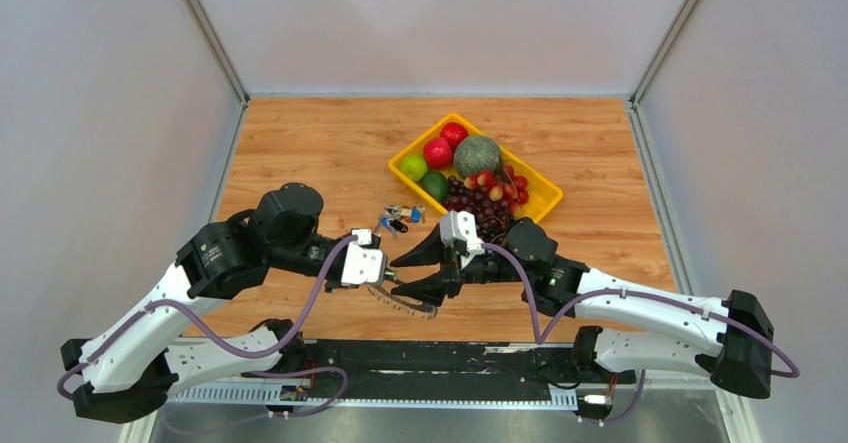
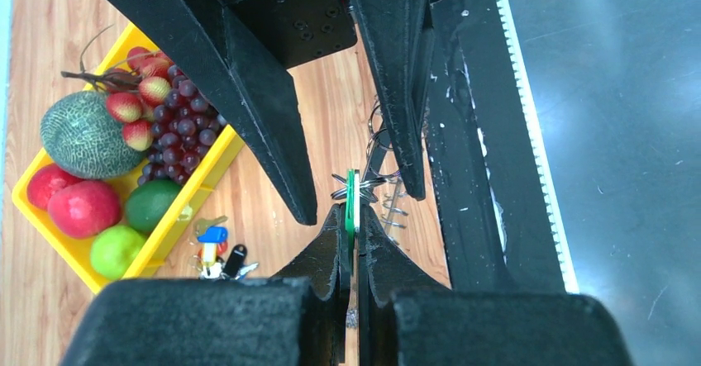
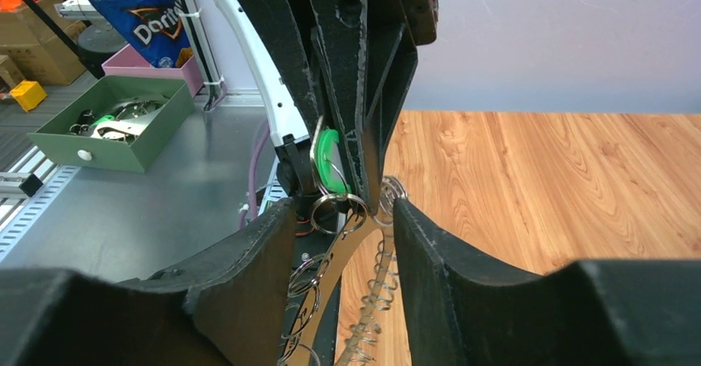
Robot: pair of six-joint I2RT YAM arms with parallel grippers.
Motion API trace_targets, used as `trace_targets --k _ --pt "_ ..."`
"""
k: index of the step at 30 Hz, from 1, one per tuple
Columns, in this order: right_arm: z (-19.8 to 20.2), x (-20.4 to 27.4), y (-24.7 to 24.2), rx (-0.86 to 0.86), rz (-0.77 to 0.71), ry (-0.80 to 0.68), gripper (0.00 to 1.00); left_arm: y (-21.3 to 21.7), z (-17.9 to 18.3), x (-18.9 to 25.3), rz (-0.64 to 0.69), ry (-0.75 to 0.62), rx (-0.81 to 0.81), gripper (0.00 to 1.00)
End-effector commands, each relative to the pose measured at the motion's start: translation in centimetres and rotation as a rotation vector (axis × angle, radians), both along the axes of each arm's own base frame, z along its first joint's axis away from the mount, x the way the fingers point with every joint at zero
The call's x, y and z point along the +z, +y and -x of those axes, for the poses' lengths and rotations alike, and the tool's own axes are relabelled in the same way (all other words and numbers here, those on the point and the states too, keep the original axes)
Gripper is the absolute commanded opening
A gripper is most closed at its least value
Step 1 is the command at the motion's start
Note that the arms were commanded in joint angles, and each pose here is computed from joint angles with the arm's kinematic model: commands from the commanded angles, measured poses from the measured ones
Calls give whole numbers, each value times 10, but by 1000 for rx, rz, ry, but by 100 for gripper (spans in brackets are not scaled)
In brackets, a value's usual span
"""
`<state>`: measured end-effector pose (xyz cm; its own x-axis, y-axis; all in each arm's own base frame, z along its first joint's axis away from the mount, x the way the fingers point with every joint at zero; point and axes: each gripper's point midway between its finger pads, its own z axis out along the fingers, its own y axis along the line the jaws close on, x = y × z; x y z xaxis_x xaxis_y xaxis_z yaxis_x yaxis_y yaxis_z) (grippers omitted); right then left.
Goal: Remove the keys from the keyring
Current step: Remove the key from the keyring.
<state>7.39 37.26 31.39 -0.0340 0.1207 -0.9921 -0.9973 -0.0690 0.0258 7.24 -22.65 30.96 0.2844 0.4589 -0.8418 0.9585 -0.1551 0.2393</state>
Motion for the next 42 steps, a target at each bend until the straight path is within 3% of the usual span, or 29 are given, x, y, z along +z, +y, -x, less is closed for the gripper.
trace_targets --k 1,10,14,18,21,23,27,28,32,38,42 --pt "9 29 3 47 -58 -57 49 -7 6 14 60 -31 -64 0" --pt "10 25 2 47 -39 9 25 -7 1 9 41 -48 -46 0" --pt "10 18 1 33 -6 72 21 -5 -3 11 40 -75 -27 0" --pt "-4 15 1 -61 14 229 13 -3 -10 10 28 -102 1 0" --pt "-17 14 -4 -160 10 471 9 0 -19 4 1 -126 41 0" --pt "-15 15 -8 -164 -11 657 15 3 -24 -2 -23 -136 63 0" --pt "-3 25 -11 -99 -38 808 61 4 -26 -9 -46 -145 66 0" --pt "-2 28 -12 -92 -44 809 71 3 -26 -9 -44 -145 63 0" --pt "-1 35 -21 -102 -46 601 77 0 -21 -5 -22 -140 34 0" --pt "-24 34 -51 -267 -85 187 74 -1 -10 -2 11 -140 -20 0" --pt "-36 28 -55 -327 -66 12 70 -1 -4 1 28 -141 -54 0"
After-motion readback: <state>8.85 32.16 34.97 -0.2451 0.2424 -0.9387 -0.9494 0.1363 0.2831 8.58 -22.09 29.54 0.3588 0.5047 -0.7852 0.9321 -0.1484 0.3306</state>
